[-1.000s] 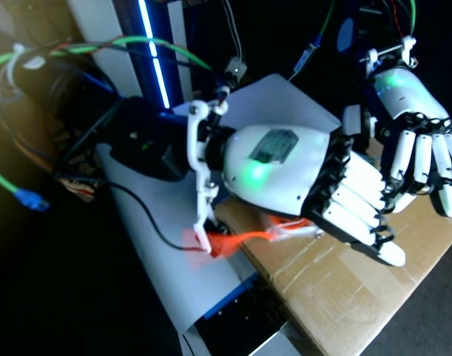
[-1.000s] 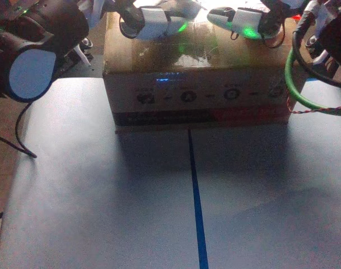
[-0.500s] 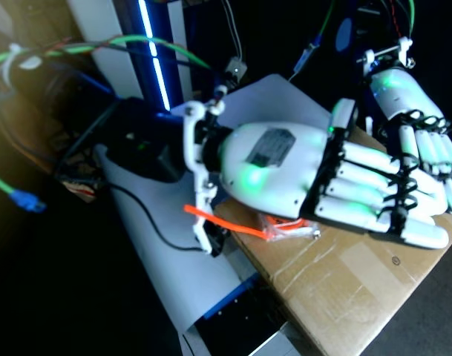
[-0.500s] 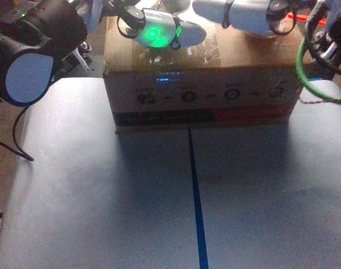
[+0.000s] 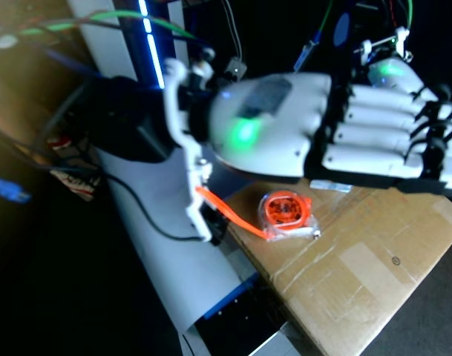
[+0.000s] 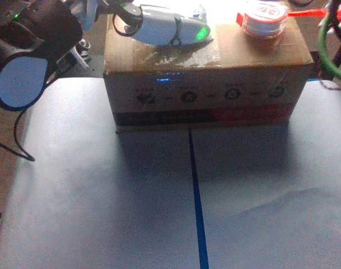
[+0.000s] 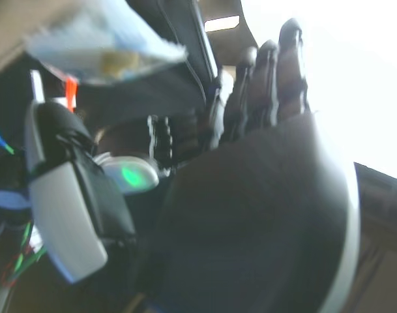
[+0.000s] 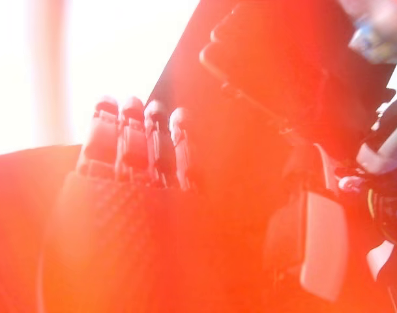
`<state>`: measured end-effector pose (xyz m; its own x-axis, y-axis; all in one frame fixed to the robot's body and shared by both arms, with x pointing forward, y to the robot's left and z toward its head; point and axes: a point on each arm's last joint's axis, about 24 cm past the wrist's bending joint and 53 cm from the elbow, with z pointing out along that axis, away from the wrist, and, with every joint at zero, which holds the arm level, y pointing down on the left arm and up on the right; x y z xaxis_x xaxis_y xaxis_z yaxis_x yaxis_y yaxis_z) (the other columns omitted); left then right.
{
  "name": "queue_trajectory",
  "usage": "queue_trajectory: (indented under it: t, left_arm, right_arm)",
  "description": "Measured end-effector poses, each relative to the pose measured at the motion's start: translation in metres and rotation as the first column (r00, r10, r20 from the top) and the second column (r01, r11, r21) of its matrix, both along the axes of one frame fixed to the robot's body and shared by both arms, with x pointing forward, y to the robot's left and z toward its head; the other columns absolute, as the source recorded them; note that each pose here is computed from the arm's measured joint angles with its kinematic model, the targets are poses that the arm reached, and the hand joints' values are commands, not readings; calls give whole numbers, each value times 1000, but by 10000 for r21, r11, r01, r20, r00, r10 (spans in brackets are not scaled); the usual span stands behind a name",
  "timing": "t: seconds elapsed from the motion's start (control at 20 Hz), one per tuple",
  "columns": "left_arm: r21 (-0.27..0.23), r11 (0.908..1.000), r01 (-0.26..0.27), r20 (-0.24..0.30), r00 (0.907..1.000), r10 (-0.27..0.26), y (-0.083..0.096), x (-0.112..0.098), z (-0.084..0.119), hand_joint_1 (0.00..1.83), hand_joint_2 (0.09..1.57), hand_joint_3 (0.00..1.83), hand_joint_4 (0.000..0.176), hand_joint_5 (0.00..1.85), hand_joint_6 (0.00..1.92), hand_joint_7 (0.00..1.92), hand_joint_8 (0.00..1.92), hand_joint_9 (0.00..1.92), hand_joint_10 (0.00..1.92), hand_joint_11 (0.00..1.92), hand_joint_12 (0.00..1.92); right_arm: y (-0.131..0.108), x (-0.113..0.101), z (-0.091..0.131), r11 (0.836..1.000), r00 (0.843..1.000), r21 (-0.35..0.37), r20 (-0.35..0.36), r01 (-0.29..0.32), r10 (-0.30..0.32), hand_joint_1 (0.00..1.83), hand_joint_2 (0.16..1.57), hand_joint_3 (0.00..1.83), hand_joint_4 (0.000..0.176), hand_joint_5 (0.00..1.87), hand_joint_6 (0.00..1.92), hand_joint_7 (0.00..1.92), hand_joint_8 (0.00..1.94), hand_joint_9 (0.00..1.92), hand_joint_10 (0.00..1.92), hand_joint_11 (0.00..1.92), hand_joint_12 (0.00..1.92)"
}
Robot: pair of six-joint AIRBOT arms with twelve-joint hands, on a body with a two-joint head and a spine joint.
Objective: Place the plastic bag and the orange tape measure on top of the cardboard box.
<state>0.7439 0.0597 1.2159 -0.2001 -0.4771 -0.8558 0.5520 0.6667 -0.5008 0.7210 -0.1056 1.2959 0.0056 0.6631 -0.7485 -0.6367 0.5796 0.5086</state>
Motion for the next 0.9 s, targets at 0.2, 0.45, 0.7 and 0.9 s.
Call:
queue_trajectory:
  t: [0.2,0.45,0.7,0.9]
  left_arm:
    - [-212,9998,66,250,9997,-61,3,-8,11,721,899,5,58,79,26,6,2,0,0,42,20]
    - [-852,9962,-154,1145,9931,252,30,-20,46,688,900,6,53,227,10,130,4,114,21,0,855]
    - [-1477,9890,-57,1951,9802,348,44,-42,76,783,917,0,20,324,23,292,27,281,62,0,1340]
    - [-1940,9810,-67,2584,9643,577,61,-59,93,837,910,3,0,575,125,491,37,366,394,16,1675]
  right_arm:
    - [2,-5,1,9999,9999,-2,15,-105,105,317,956,0,0,225,30,275,17,0,692,0,1483]
    - [-11,-20,19,9996,9988,285,493,-59,45,423,981,4,12,204,32,311,29,1,611,0,912]
    - [-34,-41,43,9975,9929,700,1181,69,-152,555,1005,4,8,268,60,331,20,0,644,0,1016]
    - [-38,-61,32,9977,9925,683,1218,-59,-25,527,998,3,0,322,358,415,111,23,965,0,1567]
